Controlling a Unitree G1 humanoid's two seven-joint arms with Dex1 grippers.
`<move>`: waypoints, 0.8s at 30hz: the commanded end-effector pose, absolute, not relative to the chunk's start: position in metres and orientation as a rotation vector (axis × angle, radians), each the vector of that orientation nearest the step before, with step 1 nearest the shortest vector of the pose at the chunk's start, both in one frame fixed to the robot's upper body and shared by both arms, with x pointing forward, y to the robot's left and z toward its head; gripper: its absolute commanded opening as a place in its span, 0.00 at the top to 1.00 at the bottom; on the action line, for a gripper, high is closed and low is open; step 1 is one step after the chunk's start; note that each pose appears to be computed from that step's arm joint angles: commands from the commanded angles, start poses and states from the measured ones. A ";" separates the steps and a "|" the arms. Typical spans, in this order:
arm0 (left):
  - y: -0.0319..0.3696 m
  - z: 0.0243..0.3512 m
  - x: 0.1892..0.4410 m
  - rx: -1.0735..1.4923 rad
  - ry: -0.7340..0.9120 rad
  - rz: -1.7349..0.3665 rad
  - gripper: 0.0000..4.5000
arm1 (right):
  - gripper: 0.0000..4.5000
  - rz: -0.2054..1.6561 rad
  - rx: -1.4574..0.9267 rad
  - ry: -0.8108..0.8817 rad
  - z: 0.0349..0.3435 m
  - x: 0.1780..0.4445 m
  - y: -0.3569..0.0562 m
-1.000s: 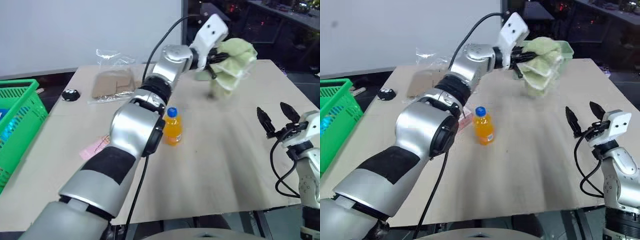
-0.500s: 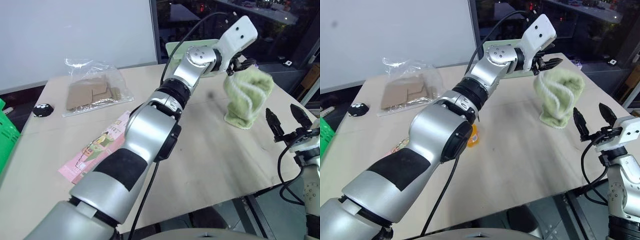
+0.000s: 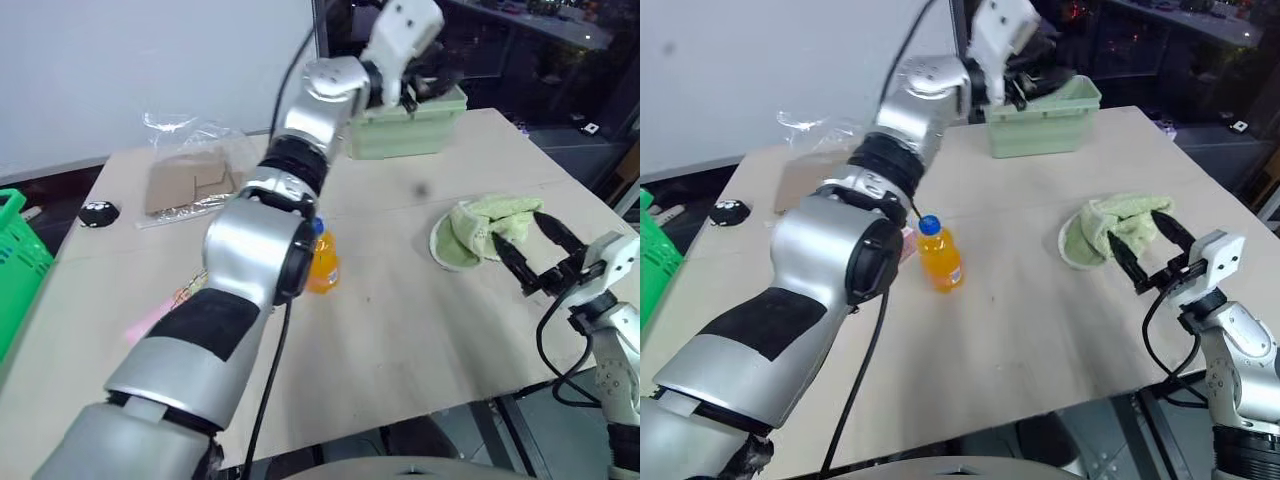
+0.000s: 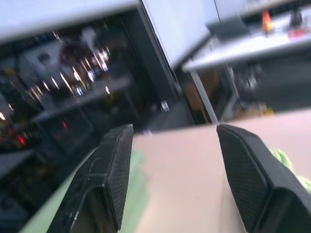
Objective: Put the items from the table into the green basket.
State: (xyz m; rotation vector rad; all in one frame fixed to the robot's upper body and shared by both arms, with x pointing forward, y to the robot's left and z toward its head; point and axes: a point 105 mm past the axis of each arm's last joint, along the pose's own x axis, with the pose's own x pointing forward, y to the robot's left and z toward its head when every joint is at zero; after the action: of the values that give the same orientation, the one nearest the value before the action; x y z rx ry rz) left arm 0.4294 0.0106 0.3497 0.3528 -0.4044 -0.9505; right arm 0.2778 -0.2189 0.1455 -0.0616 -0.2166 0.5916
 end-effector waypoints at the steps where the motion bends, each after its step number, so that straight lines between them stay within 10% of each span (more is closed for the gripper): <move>1: 0.062 0.376 0.405 0.292 -0.515 -0.915 0.36 | 0.00 0.712 -0.040 -0.221 0.153 0.270 -0.210; 10: 0.150 0.272 0.306 0.236 -0.164 -0.852 0.36 | 0.00 0.829 -0.016 -0.133 0.144 0.270 -0.206; 14: 0.174 0.229 0.274 0.232 0.004 -0.790 0.08 | 0.00 0.872 -0.041 -0.088 0.135 0.270 -0.203; 24: 0.190 0.156 0.247 0.217 0.106 -0.660 0.00 | 0.00 0.928 -0.058 -0.041 0.122 0.269 -0.188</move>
State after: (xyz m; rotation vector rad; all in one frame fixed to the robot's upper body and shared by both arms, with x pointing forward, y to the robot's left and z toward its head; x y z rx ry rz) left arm 0.2463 0.1914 0.1494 0.1789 0.1615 -0.6697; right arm 0.2691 -0.1902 0.1129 -0.0354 -0.0055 0.9200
